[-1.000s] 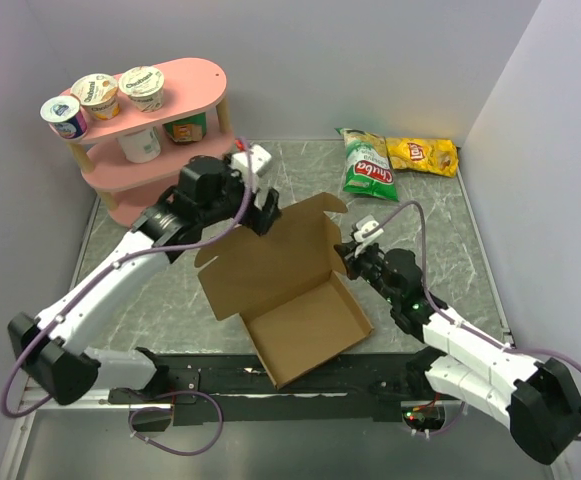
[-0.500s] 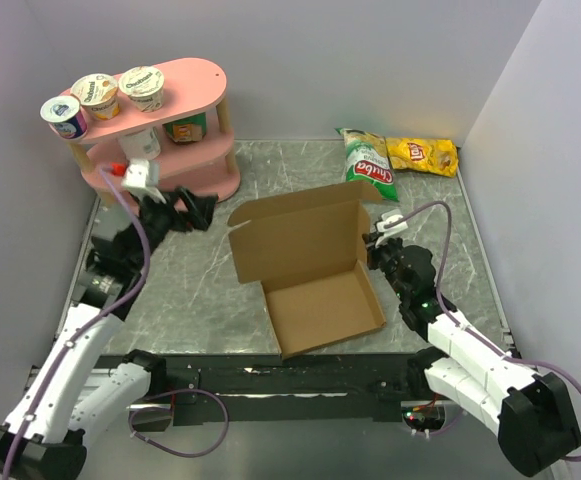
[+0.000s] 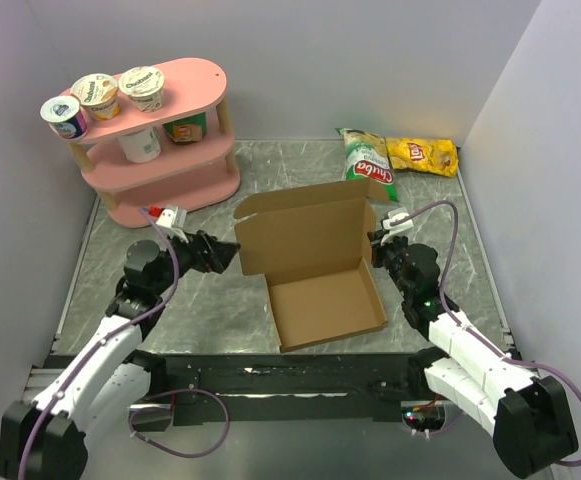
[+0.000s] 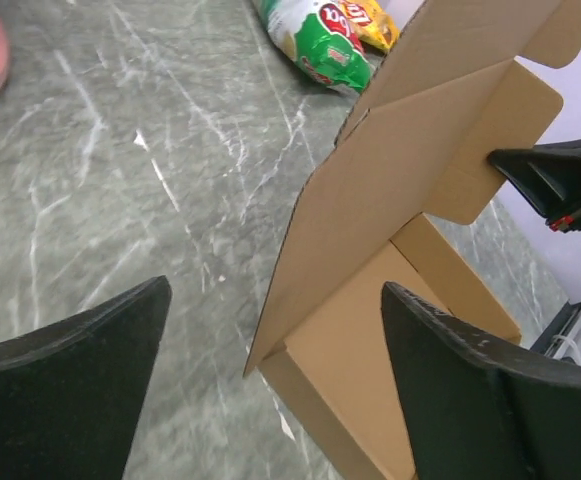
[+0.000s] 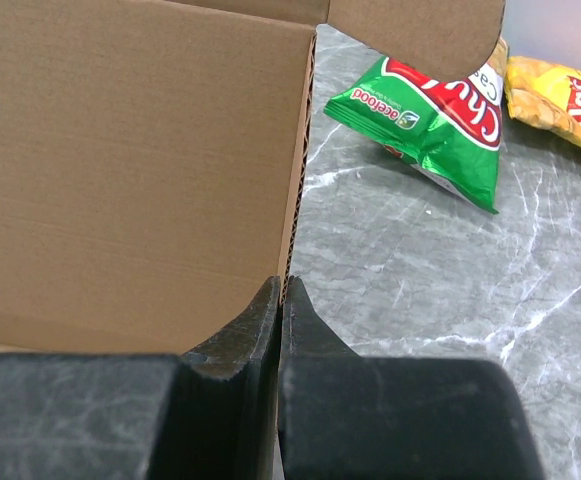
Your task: Fold the paper box
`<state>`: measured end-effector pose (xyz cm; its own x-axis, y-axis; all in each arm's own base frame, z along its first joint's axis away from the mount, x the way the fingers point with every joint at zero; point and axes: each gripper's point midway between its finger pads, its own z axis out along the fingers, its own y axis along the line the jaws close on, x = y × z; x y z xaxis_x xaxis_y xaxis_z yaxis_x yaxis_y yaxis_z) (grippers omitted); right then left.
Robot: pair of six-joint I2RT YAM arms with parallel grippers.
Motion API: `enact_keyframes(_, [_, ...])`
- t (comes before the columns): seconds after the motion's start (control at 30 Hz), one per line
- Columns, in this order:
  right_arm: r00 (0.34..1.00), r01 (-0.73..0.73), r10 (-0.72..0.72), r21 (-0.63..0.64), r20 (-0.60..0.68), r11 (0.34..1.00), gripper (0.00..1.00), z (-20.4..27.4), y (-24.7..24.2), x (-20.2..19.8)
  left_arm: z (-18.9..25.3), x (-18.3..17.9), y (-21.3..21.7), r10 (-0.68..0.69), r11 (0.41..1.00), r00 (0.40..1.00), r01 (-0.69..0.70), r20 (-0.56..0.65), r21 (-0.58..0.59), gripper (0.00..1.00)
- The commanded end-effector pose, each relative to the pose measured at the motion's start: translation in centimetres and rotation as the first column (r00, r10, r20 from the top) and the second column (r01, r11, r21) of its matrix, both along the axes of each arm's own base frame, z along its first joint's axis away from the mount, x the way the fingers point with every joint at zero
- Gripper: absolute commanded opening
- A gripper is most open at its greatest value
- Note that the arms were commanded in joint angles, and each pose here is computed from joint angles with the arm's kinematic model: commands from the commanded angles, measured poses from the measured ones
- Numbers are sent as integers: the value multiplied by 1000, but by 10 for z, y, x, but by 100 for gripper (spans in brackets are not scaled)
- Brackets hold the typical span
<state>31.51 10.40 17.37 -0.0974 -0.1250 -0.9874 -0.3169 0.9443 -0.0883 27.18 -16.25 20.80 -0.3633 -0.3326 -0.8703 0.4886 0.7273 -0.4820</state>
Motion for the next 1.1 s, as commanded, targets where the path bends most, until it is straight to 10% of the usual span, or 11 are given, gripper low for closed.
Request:
enact_keyframes(0.0, [1000,1,-1,-8,10,1000,0,4,-3,-1,26,14,-15,-72,997,991,75,115,-28,88])
enact_keyframes(0.23, [1000,3,-3,-6,3,1000,0,2,-3,-1,22,24,-26,-107,994,986,111,129,-21,76])
enact_keyframes(0.6, [1000,-11,11,11,-9,1000,0,0,0,-5,-4,38,-70,-79,990,995,71,61,126,6])
enact_keyframes(1.07, [988,151,-155,141,17,978,0,-3,0,-28,-29,39,-107,216,964,974,-202,-68,170,1])
